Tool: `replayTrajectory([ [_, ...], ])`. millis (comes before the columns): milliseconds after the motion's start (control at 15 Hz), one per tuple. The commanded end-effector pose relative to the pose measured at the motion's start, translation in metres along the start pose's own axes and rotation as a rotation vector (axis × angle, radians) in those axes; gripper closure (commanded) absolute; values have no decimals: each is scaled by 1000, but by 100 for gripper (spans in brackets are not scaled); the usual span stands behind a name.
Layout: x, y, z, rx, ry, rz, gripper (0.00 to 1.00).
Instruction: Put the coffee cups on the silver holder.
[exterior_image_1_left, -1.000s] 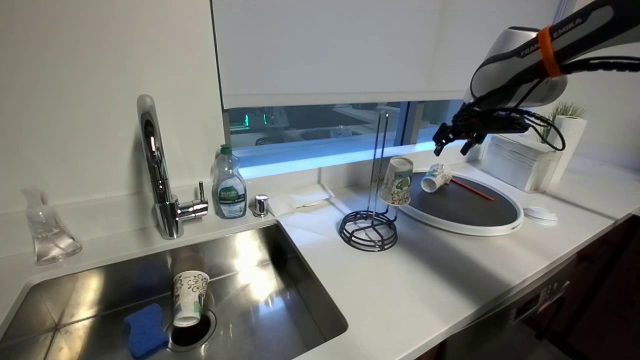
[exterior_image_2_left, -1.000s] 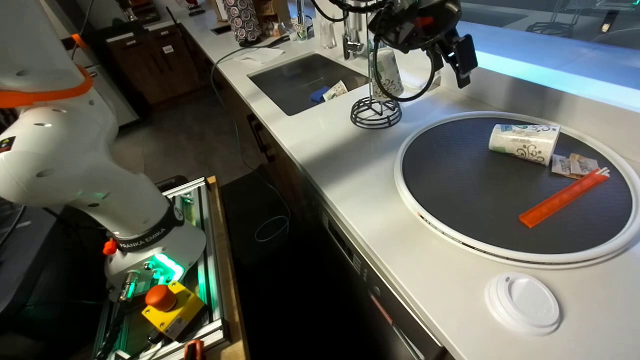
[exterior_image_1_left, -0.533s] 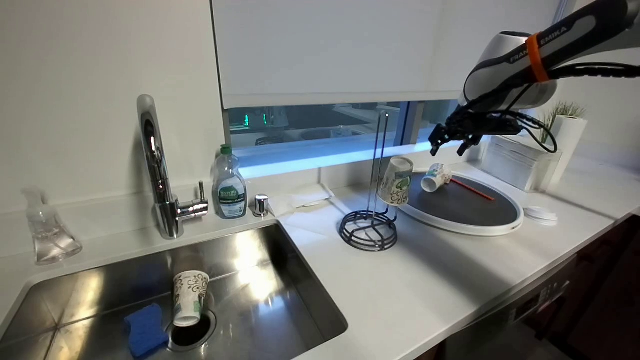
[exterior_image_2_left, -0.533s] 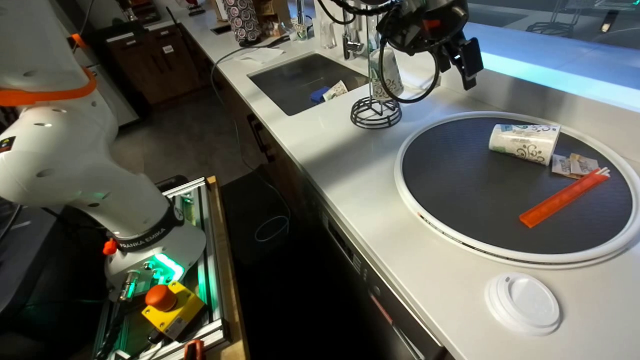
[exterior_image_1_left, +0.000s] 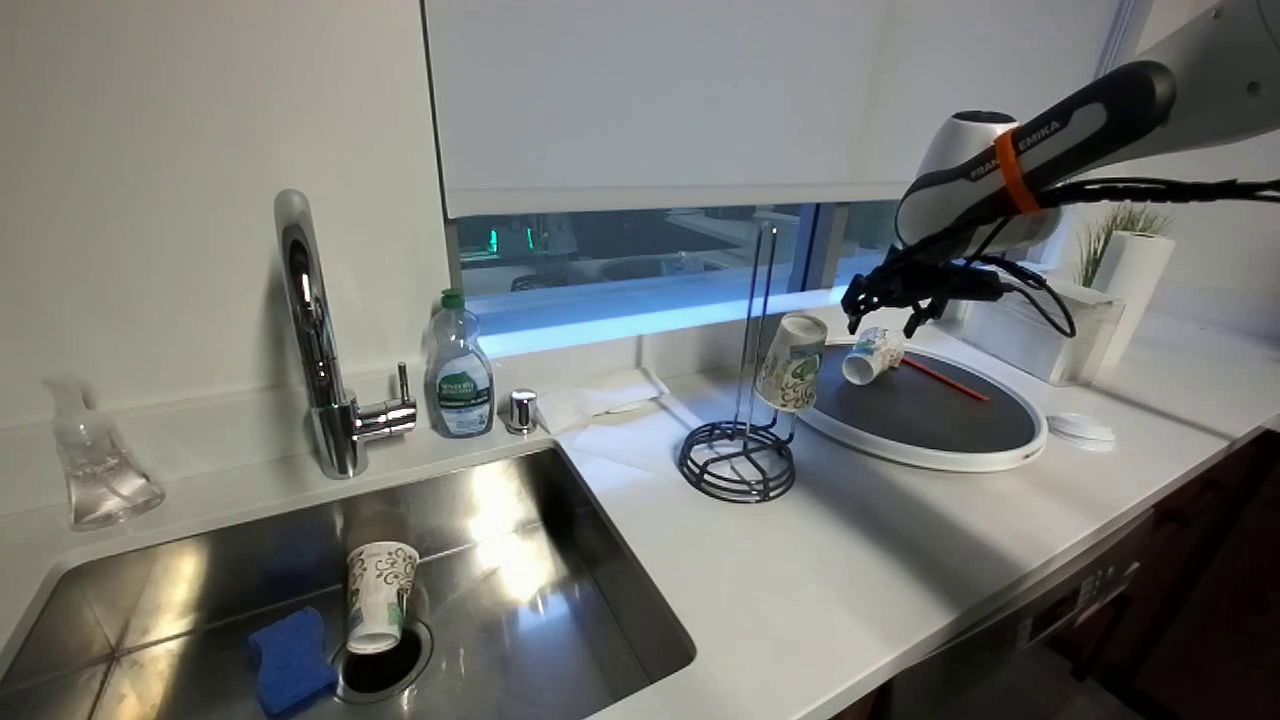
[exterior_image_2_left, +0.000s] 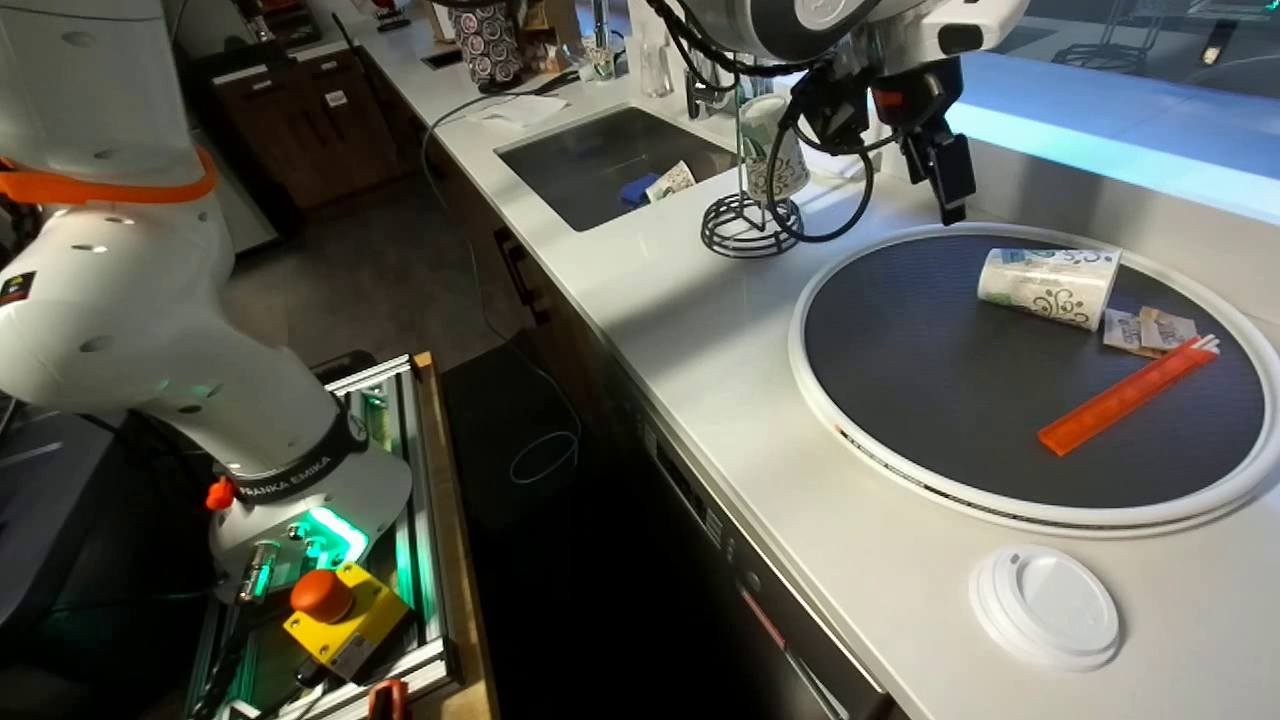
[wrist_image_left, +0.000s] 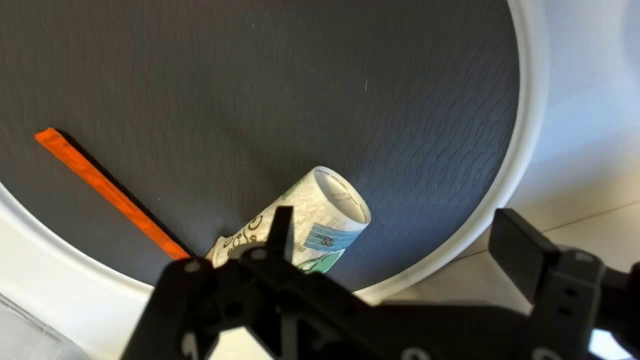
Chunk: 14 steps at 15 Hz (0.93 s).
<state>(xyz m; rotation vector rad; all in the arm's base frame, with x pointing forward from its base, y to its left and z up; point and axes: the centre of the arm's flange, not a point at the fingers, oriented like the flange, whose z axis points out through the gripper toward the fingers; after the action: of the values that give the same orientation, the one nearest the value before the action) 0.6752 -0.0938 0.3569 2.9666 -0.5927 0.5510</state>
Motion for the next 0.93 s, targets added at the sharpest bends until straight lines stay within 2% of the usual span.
replayTrajectory([
  [0,24,-12,30,-26,-1,69,0],
  [200,36,-7,45,-36,3,109,0],
  [533,50,3,71,-65,5,79,0],
  [867,55,9,79,-93,20,-20,0],
])
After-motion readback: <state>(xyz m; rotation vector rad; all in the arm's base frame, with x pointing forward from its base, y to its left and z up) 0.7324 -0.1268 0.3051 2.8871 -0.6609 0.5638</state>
